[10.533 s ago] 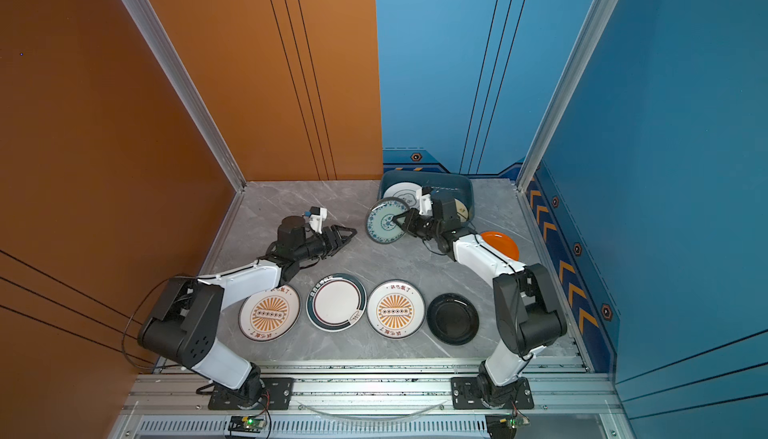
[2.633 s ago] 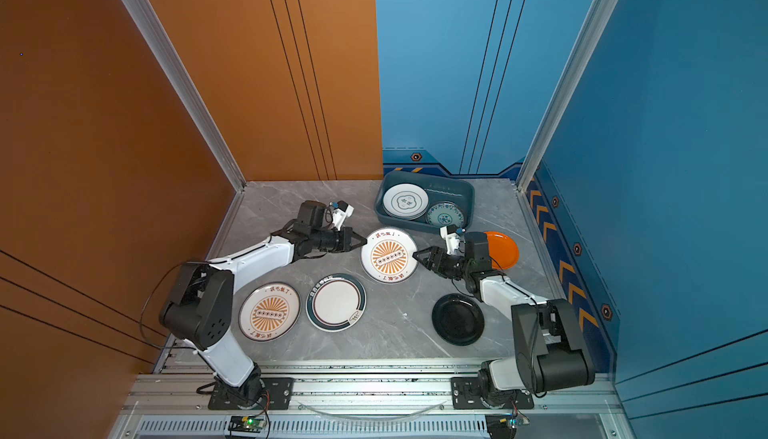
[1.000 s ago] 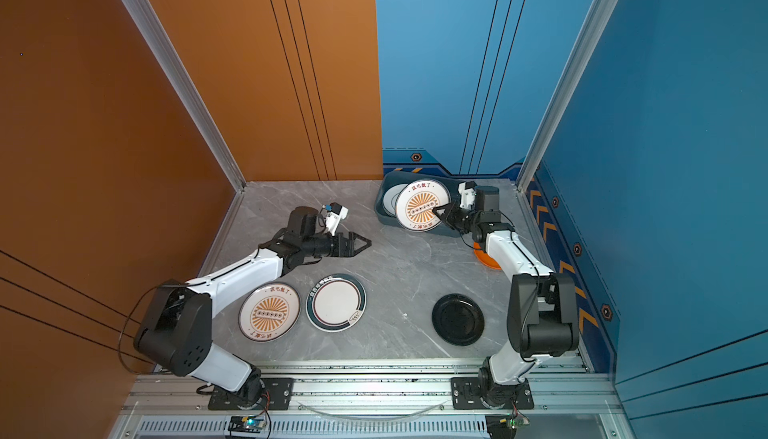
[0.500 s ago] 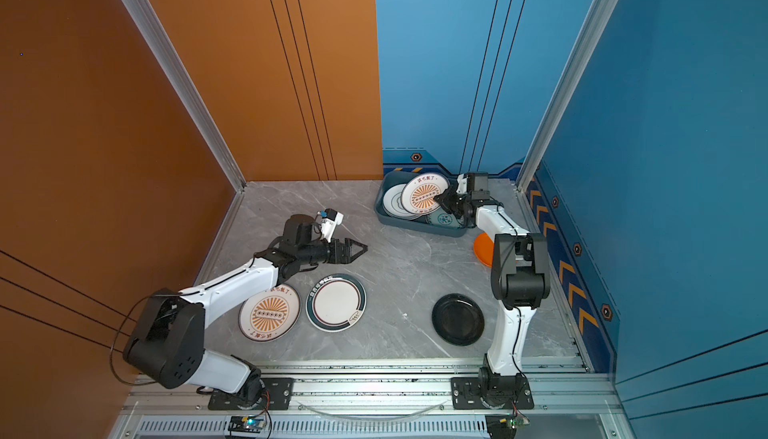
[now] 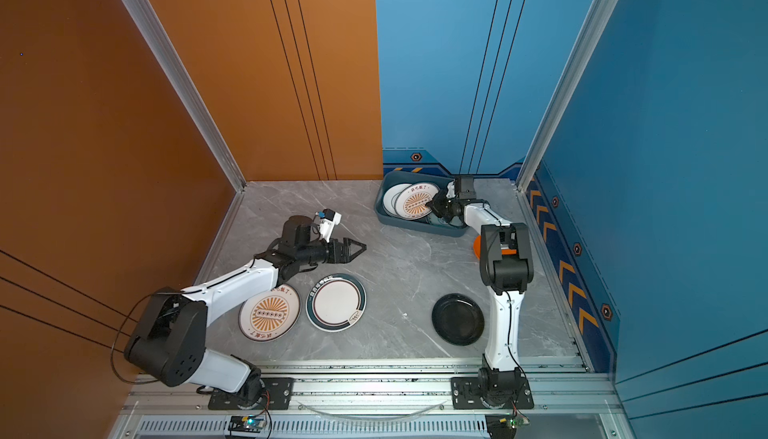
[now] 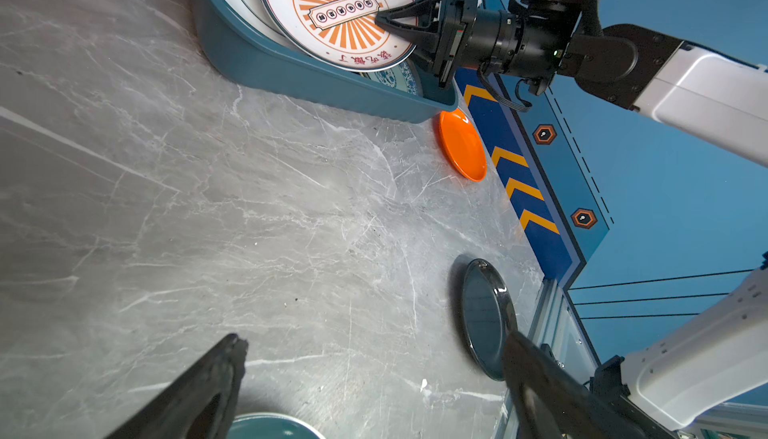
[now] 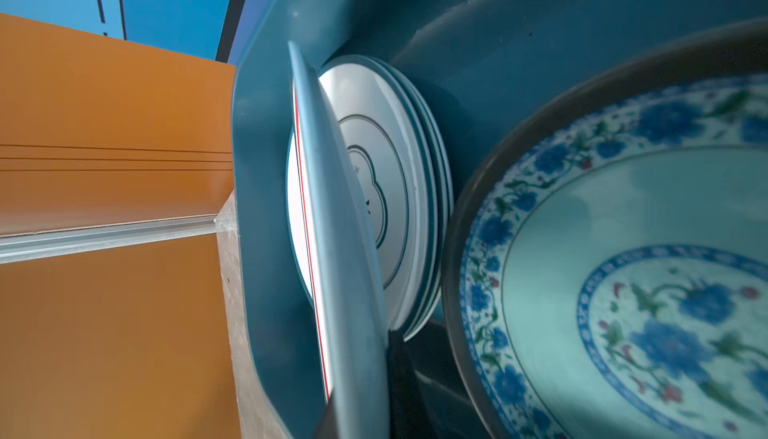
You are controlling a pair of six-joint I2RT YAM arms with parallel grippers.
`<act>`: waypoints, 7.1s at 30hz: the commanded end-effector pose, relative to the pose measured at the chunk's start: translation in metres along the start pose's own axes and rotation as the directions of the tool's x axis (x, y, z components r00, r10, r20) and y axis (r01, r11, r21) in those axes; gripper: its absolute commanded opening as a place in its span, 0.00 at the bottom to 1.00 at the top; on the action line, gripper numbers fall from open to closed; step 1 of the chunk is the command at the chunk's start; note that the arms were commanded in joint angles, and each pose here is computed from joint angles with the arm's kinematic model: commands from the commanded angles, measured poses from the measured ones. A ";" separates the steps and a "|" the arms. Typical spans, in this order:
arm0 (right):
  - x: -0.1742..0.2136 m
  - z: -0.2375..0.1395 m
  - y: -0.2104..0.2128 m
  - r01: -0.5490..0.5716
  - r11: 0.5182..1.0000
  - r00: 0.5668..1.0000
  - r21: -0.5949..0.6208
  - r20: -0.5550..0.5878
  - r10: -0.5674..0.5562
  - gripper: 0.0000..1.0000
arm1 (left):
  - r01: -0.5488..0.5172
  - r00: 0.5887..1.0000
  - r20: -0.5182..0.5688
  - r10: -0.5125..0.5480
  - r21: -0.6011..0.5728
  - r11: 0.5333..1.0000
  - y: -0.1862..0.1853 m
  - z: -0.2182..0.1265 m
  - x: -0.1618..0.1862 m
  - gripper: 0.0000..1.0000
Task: Place the plates into the plastic bin on the countertop
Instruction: 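Lower the sunburst plate against the plate stack in the bin and open the right gripper, then draw the right gripper back from the bin while the left gripper reaches the black plate, then grasp the black plate rim with the left gripper and drag it toward the bin, then tilt the black plate up with the left gripper while the right gripper grasps its rim, then carry the black plate into the teal bin with the right gripper while the left withdraws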
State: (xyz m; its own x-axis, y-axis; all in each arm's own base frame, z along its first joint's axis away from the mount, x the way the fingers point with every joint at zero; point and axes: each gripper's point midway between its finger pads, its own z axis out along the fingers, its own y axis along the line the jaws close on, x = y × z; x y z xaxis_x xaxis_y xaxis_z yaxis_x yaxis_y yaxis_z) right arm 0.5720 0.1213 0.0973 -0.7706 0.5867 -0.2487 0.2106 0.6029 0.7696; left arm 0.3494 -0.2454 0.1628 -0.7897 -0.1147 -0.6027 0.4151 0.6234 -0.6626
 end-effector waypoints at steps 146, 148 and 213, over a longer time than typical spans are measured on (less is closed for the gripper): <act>0.093 -0.219 -0.105 0.027 0.986 0.975 0.166 0.212 -0.063 0.49 | -0.042 0.780 -0.623 0.051 0.030 0.999 -0.107 0.198 0.215 0.16; 0.094 -0.219 -0.105 0.026 0.986 0.976 0.167 0.210 -0.061 0.49 | -0.043 0.782 -0.621 0.052 0.029 0.999 -0.107 0.199 0.214 0.00; 0.209 -0.136 0.044 0.313 0.880 0.922 -0.357 -0.108 -0.372 0.55 | 0.095 0.970 -0.227 -0.084 0.037 0.995 -0.036 0.046 0.003 0.00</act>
State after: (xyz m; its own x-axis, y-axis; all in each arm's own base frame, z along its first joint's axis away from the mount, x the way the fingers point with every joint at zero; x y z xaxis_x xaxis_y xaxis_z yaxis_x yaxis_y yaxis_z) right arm 0.3265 0.1901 0.1476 -0.8726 0.2536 -0.4175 -0.2380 0.5258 0.8167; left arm 0.3558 -0.3031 0.1470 -0.9161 0.0143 -0.4007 0.3219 0.6220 -0.7138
